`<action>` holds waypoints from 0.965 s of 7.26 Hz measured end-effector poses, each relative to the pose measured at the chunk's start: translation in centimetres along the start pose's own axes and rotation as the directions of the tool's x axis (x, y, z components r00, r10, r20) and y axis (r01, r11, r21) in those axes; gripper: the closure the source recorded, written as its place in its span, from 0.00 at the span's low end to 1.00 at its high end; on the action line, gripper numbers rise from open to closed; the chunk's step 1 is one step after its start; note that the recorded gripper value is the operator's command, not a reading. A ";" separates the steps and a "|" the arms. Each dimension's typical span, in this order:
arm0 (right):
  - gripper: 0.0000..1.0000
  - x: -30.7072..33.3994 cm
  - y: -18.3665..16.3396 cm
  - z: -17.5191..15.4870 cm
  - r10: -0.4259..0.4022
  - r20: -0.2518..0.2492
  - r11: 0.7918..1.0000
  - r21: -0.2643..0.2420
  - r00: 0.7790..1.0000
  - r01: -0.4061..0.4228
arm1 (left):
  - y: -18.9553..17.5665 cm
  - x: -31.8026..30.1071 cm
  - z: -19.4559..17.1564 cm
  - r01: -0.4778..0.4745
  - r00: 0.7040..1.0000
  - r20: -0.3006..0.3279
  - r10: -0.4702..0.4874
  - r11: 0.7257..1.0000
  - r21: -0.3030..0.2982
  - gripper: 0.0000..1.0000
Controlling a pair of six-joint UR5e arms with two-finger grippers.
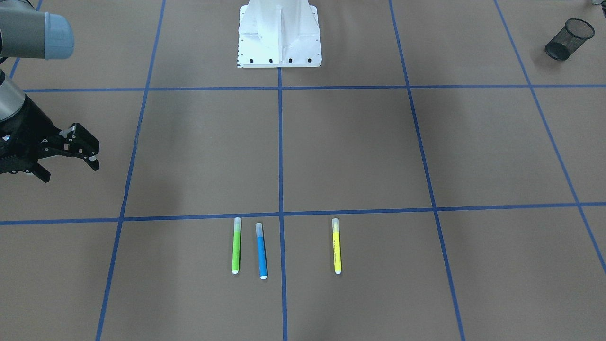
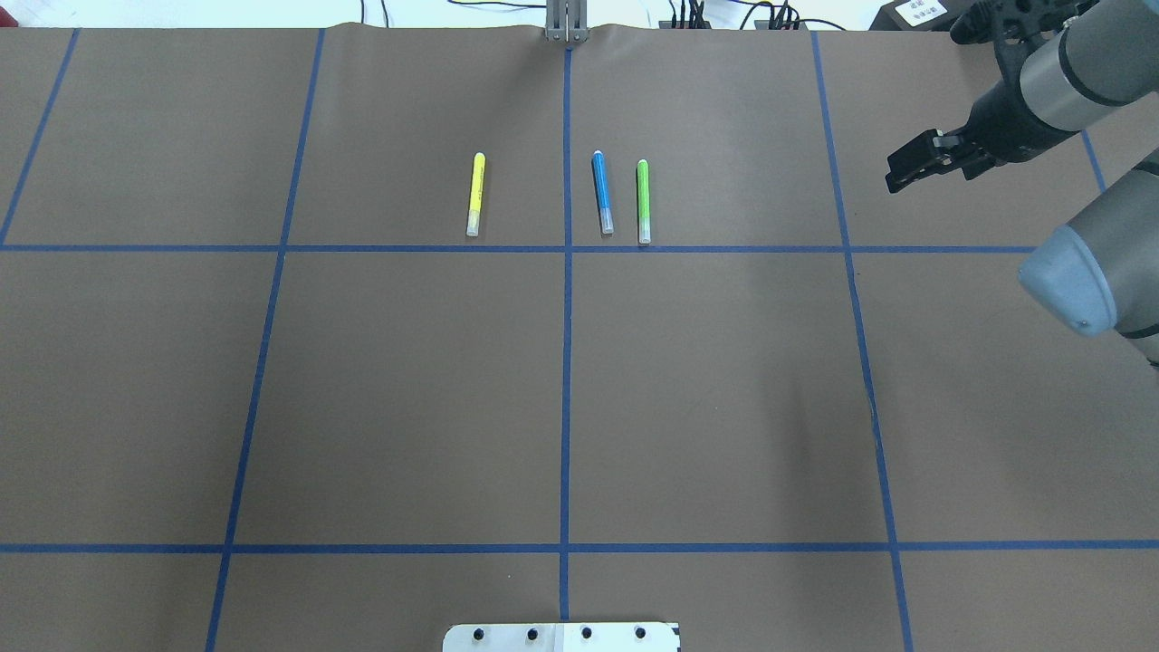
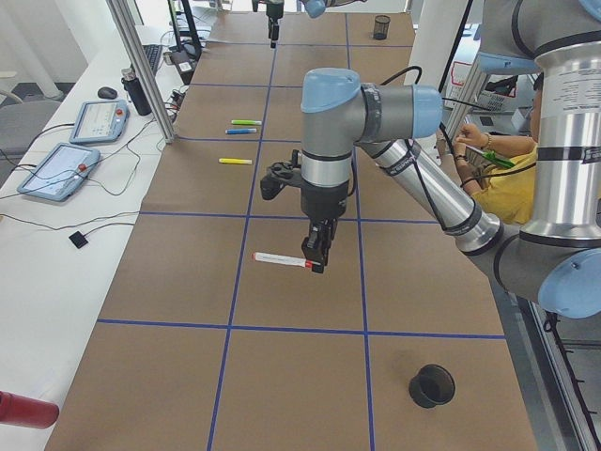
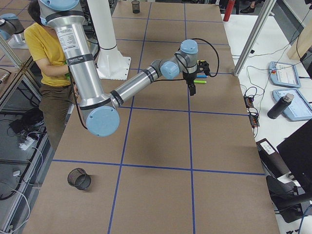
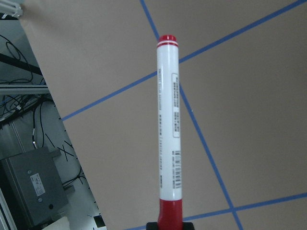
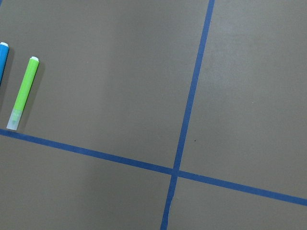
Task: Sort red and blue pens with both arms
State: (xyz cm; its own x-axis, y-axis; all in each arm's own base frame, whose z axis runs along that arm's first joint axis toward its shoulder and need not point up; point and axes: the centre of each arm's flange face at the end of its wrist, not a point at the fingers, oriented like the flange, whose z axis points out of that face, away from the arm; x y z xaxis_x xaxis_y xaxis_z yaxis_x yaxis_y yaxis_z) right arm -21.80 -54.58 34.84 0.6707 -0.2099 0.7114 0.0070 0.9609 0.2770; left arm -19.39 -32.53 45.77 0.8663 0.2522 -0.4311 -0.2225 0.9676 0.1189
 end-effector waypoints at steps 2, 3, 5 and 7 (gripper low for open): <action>0.00 0.0 0.0 0.0 0.000 -0.001 1.000 0.001 1.000 0.000 | 8.9 -4.4 3.9 0.205 0.971 -0.121 -0.206 0.979 -0.013 1.00; 0.00 0.0 0.0 0.0 0.000 -0.001 1.000 0.001 1.000 0.000 | 12.7 -5.6 6.3 0.297 0.937 -0.184 -0.297 0.954 -0.031 1.00; 0.00 0.2 -0.1 0.1 0.009 -0.013 1.000 0.005 1.000 -0.009 | 20.0 -6.4 11.7 0.485 0.816 -0.316 -0.484 0.871 -0.082 1.00; 0.00 0.3 -0.2 0.1 0.017 -0.021 1.000 0.012 1.000 -0.017 | 27.6 -4.3 17.5 0.634 0.649 -0.423 -0.632 0.757 -0.158 1.00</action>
State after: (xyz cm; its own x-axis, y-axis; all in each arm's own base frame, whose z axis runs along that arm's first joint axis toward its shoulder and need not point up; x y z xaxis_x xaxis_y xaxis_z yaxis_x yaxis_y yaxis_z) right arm -21.70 -54.81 35.06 0.6863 -0.1894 0.7023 -0.0131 0.9621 0.2723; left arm -21.43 -7.07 66.54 0.5139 -0.4452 -0.7333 0.3101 0.8934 -0.3250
